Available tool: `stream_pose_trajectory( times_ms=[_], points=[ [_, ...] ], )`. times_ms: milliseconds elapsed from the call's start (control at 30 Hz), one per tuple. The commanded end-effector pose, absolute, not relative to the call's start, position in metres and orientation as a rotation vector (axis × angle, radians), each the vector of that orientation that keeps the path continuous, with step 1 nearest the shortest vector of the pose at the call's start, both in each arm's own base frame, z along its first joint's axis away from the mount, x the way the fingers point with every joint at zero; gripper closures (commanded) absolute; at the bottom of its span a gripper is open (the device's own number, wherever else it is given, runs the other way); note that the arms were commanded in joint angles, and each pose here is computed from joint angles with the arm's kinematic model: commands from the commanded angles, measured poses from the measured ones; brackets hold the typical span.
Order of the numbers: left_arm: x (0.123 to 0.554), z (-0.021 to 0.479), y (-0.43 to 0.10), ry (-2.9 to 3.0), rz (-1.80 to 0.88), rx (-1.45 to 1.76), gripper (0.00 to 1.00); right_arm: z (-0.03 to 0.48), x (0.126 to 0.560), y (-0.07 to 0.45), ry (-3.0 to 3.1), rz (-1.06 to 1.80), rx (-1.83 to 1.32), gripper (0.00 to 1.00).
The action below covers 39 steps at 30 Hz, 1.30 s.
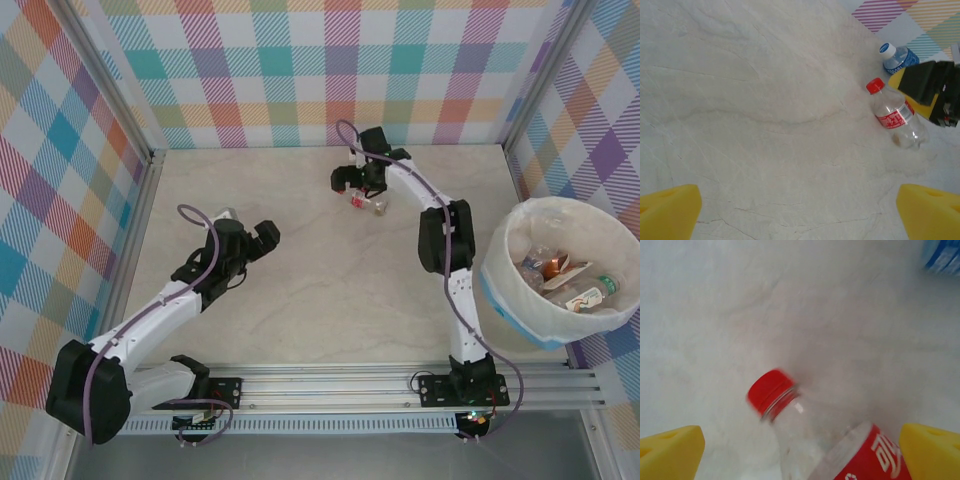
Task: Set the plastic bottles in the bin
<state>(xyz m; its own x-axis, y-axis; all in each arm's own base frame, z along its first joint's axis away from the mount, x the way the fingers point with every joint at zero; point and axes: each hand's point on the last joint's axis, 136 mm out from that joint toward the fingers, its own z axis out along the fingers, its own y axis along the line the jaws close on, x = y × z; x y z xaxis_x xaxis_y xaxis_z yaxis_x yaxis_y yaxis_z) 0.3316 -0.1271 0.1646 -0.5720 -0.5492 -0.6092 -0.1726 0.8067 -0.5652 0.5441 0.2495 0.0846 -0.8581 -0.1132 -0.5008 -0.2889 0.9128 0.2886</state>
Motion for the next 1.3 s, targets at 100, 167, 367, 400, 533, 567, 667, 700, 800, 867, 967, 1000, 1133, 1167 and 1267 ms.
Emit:
stream_pose_trajectory(
  times_ms=[100, 167, 367, 400, 533, 567, 667, 700, 800, 867, 967, 1000, 1133, 1167, 1267],
  points=[
    [0.339, 0.16, -0.135, 2.166, -0.641, -0.524, 0.0, 0.173, 0.504, 0.264, 2.373, 0.653, -0.463, 0.0],
    [0.34, 0.157, -0.14, 2.182, -0.663, -0.522, 0.0, 0.172, 0.523, 0.241, 2.366, 0.531, -0.358, 0.0],
    [0.338, 0.153, -0.141, 2.201, -0.674, -0.537, 0.0, 0.148, 0.585, 0.203, 2.377, 0.316, -0.167, 0.0],
    [0.337, 0.152, -0.14, 2.204, -0.666, -0.542, 0.0, 0.147, 0.595, 0.202, 2.359, 0.298, -0.173, 0.0],
    [0.333, 0.149, -0.135, 2.205, -0.639, -0.547, 0.0, 0.156, 0.635, 0.198, 2.271, 0.274, -0.158, 0.0],
    [0.333, 0.149, -0.135, 2.205, -0.637, -0.544, 0.0, 0.158, 0.645, 0.195, 2.247, 0.272, -0.147, 0.01],
    [0.336, 0.145, -0.135, 2.208, -0.629, -0.533, 0.0, 0.16, 0.668, 0.188, 2.184, 0.275, -0.125, 0.0],
    [0.337, 0.143, -0.137, 2.213, -0.631, -0.527, 0.0, 0.159, 0.673, 0.187, 2.172, 0.279, -0.124, 0.0],
    [0.343, 0.136, -0.145, 2.241, -0.645, -0.506, 0.0, 0.151, 0.686, 0.184, 2.141, 0.293, -0.132, 0.0],
    [0.349, 0.132, -0.151, 2.267, -0.653, -0.488, 0.0, 0.141, 0.69, 0.181, 2.153, 0.309, -0.129, 0.0],
    [0.358, 0.125, -0.158, 2.294, -0.651, -0.475, 0.0, 0.12, 0.678, 0.189, 2.237, 0.4, -0.161, 0.0],
    [0.361, 0.123, -0.159, 2.297, -0.649, -0.471, 0.0, 0.115, 0.672, 0.194, 2.266, 0.433, -0.183, 0.0],
    [0.375, 0.113, -0.166, 2.317, -0.634, -0.449, 0.0, 0.098, 0.648, 0.204, 2.368, 0.5, -0.225, 0.0],
    [0.379, 0.111, -0.17, 2.332, -0.637, -0.433, 0.0, 0.101, 0.641, 0.206, 2.387, 0.521, -0.24, 0.01],
    [0.388, 0.107, -0.178, 2.373, -0.63, -0.383, 0.0, 0.118, 0.619, 0.215, 2.425, 0.569, -0.286, 0.01]
  ],
)
